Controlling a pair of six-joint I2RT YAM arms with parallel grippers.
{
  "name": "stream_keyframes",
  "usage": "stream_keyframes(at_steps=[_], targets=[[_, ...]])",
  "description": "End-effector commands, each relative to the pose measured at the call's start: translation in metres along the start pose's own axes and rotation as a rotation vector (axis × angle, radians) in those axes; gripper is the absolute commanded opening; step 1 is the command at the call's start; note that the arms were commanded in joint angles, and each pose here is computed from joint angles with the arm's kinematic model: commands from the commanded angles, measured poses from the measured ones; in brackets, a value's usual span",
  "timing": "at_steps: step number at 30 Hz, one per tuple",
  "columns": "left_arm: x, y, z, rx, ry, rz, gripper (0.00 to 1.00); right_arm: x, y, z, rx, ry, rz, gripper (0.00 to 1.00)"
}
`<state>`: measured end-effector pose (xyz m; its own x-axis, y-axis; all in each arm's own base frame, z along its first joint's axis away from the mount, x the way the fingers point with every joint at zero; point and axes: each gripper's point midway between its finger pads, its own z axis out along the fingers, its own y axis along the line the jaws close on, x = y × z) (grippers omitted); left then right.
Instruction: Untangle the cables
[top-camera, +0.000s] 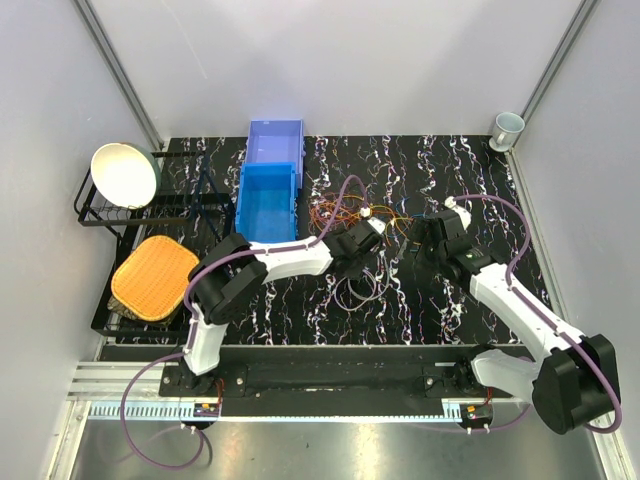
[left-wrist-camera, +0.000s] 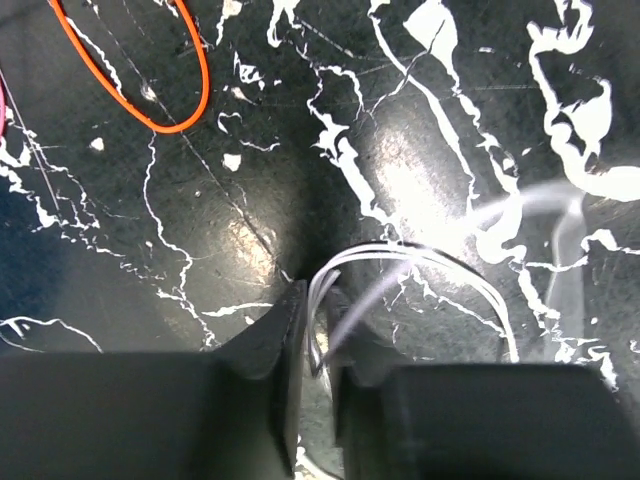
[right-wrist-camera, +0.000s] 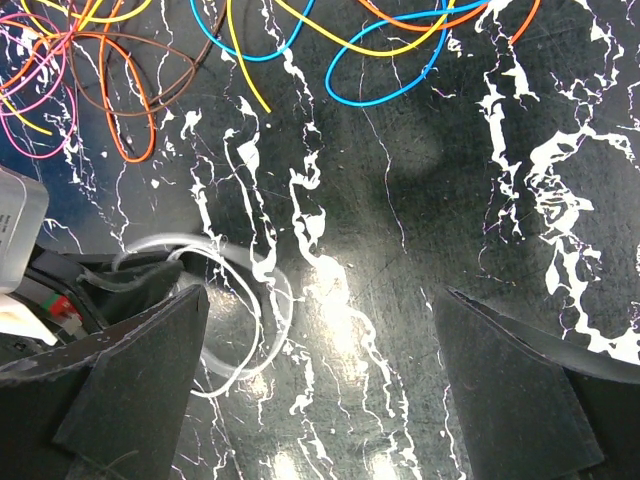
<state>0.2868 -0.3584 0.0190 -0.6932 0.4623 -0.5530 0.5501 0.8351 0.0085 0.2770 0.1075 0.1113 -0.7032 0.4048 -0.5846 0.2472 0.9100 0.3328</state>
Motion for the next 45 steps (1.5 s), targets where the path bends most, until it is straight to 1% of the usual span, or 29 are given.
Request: stream_keyframes(at_steps=[1,2,6,9,10,12,13,14,15,17,18,19,20,22,23,25,26,28,30,31,33,34,37,38,43,44,45], targets=[[0.0,-0.001,0.007,0.016,0.001,-0.01,0.08,-0.007,0.006,0.002,-0.023,-0.024,-0.01,1.0],[0.001,-0.001,0.007,0.017,0.003,-0.011,0.0,-0.008,0.006,0.002,-0.022,-0.028,-0.01,1.0],[0.008,0.001,0.004,0.014,0.015,-0.022,0.0,-0.008,0.006,0.003,-0.021,-0.029,-0.011,1.0],[0.007,0.006,-0.009,-0.004,0.019,-0.032,0.0,-0.01,0.007,0.003,-0.024,-0.035,-0.016,1.0],[-0.001,0.007,-0.022,-0.003,-0.006,-0.039,0.0,-0.011,0.007,0.001,-0.026,-0.04,-0.015,1.0],[-0.003,0.015,-0.037,-0.029,-0.012,-0.041,0.0,-0.014,0.008,-0.001,-0.033,-0.05,-0.012,1.0],[-0.014,0.017,-0.054,-0.031,-0.048,-0.048,0.0,-0.015,0.01,-0.003,-0.039,-0.055,-0.011,1.0],[-0.013,0.022,-0.063,-0.046,-0.041,-0.045,0.0,-0.015,0.01,-0.004,-0.043,-0.056,-0.01,1.0],[-0.025,0.028,-0.08,-0.065,-0.084,-0.054,0.0,-0.016,0.011,-0.005,-0.046,-0.057,-0.01,1.0],[-0.026,0.038,-0.099,-0.099,-0.084,-0.052,0.0,-0.016,0.013,-0.006,-0.055,-0.056,-0.005,1.0],[-0.038,0.045,-0.115,-0.114,-0.123,-0.066,0.0,-0.016,0.014,-0.007,-0.061,-0.057,-0.004,1.0],[-0.041,0.049,-0.124,-0.124,-0.135,-0.067,0.0,-0.016,0.014,-0.007,-0.063,-0.055,0.0,1.0],[-0.041,0.06,-0.132,-0.155,-0.131,-0.074,0.0,-0.013,0.015,-0.007,-0.069,-0.046,-0.001,1.0],[-0.055,0.073,-0.158,-0.174,-0.18,-0.102,0.0,-0.012,0.016,-0.008,-0.081,-0.045,0.005,1.0],[-0.056,0.088,-0.166,-0.206,-0.183,-0.119,0.0,-0.011,0.016,-0.009,-0.087,-0.04,0.009,1.0],[-0.073,0.104,-0.193,-0.229,-0.243,-0.159,0.0,-0.01,0.017,-0.011,-0.098,-0.042,0.013,1.0],[-0.076,0.119,-0.201,-0.262,-0.247,-0.185,0.0,-0.009,0.017,-0.012,-0.102,-0.041,0.013,1.0],[-0.092,0.139,-0.227,-0.291,-0.304,-0.238,0.0,-0.008,0.017,-0.014,-0.108,-0.044,0.015,1.0],[-0.103,0.152,-0.248,-0.307,-0.353,-0.261,0.0,-0.009,0.017,-0.016,-0.117,-0.05,0.015,1.0],[-0.116,0.162,-0.266,-0.32,-0.401,-0.287,0.0,-0.007,0.017,-0.017,-0.121,-0.045,0.014,1.0],[-0.13,0.172,-0.289,-0.329,-0.457,-0.304,0.0,-0.006,0.018,-0.019,-0.132,-0.046,0.013,1.0],[-0.14,0.179,-0.308,-0.335,-0.499,-0.324,0.0,-0.007,0.019,-0.02,-0.138,-0.049,0.012,1.0],[-0.157,0.194,-0.338,-0.353,-0.574,-0.353,0.0,-0.007,0.018,-0.022,-0.143,-0.055,0.01,0.99],[-0.169,0.198,-0.357,-0.35,-0.626,-0.367,0.0,-0.007,0.019,-0.023,-0.146,-0.054,0.01,1.0],[-0.199,0.224,-0.408,-0.394,-0.78,-0.428,0.0,-0.004,0.019,-0.022,-0.155,-0.043,0.009,1.0],[-0.205,0.228,-0.41,-0.406,-0.793,-0.422,0.0,-0.003,0.019,-0.022,-0.154,-0.042,0.009,1.0],[-0.214,0.237,-0.425,-0.419,-0.848,-0.44,0.0,-0.001,0.019,-0.021,-0.154,-0.035,0.008,1.0]])
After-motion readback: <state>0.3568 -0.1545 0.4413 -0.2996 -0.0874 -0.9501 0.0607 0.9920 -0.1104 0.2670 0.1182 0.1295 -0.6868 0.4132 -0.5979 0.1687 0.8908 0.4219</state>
